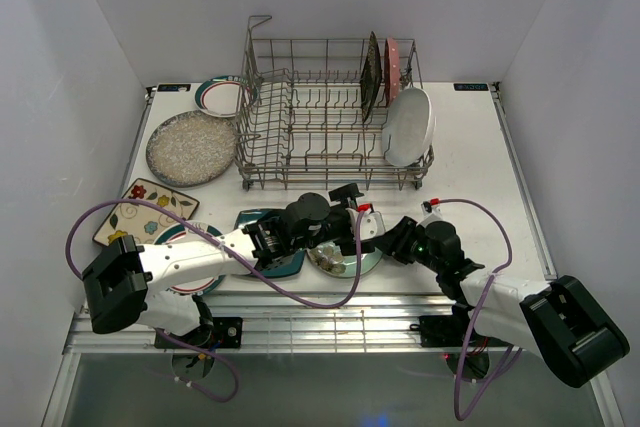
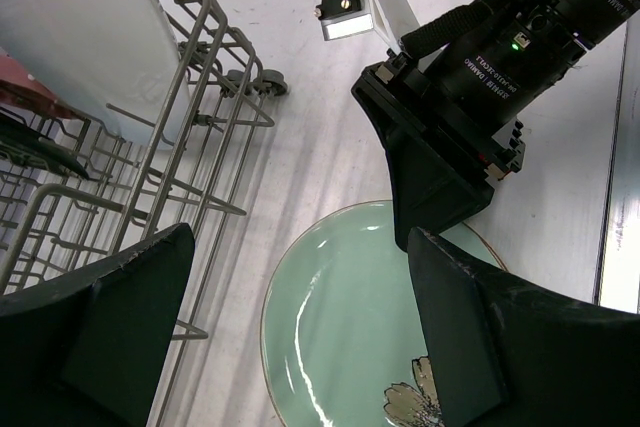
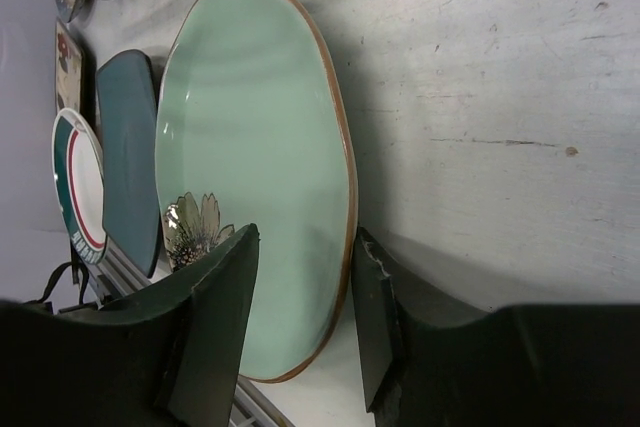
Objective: Load the plates into the dish rack
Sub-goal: Pick up the plate at the center of the board.
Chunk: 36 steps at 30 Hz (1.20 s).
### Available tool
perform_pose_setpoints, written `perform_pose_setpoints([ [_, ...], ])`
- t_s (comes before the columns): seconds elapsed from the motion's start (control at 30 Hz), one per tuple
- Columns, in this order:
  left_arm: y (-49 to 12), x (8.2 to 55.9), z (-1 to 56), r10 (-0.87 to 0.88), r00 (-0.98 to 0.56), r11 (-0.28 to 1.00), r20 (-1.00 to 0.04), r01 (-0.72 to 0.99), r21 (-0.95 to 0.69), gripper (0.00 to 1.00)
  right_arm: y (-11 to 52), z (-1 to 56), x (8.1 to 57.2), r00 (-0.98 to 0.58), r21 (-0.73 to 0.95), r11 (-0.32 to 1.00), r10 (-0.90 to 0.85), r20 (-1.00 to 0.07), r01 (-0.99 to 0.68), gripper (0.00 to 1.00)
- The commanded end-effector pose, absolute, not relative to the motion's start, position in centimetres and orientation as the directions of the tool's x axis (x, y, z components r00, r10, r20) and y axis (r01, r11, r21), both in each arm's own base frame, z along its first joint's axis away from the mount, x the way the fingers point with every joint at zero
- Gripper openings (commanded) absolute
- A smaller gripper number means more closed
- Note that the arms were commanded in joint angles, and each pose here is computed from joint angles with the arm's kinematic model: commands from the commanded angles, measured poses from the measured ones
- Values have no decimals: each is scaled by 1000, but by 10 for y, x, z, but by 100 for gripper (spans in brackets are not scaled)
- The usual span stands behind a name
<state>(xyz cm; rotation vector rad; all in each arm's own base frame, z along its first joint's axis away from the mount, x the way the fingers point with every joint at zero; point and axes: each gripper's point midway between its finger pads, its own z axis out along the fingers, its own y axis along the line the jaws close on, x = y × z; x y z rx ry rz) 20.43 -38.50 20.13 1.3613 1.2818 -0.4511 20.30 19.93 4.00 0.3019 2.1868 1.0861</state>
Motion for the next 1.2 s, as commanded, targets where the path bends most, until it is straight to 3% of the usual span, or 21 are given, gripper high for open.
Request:
perform_pose_setpoints([
  [0.0, -382, 201, 218, 380, 335, 272, -862, 850, 450, 98, 203, 53, 206, -720, 795, 590, 488, -494, -145, 46],
  [0.67, -378, 206, 220, 389, 329, 300, -860, 838, 456, 98, 203, 30, 191, -759, 803, 582, 464, -457, -129, 38],
  [0.8, -378, 206, 219, 391, 328, 301, -860, 838, 456, 98, 201, 28, 191, -758, 802, 586, 472, -451, -113, 8],
  [1.17, -379, 206, 219, 391, 325, 300, -861, 840, 453, 98, 187, 37, 195, -699, 787, 607, 516, -495, -109, 8],
])
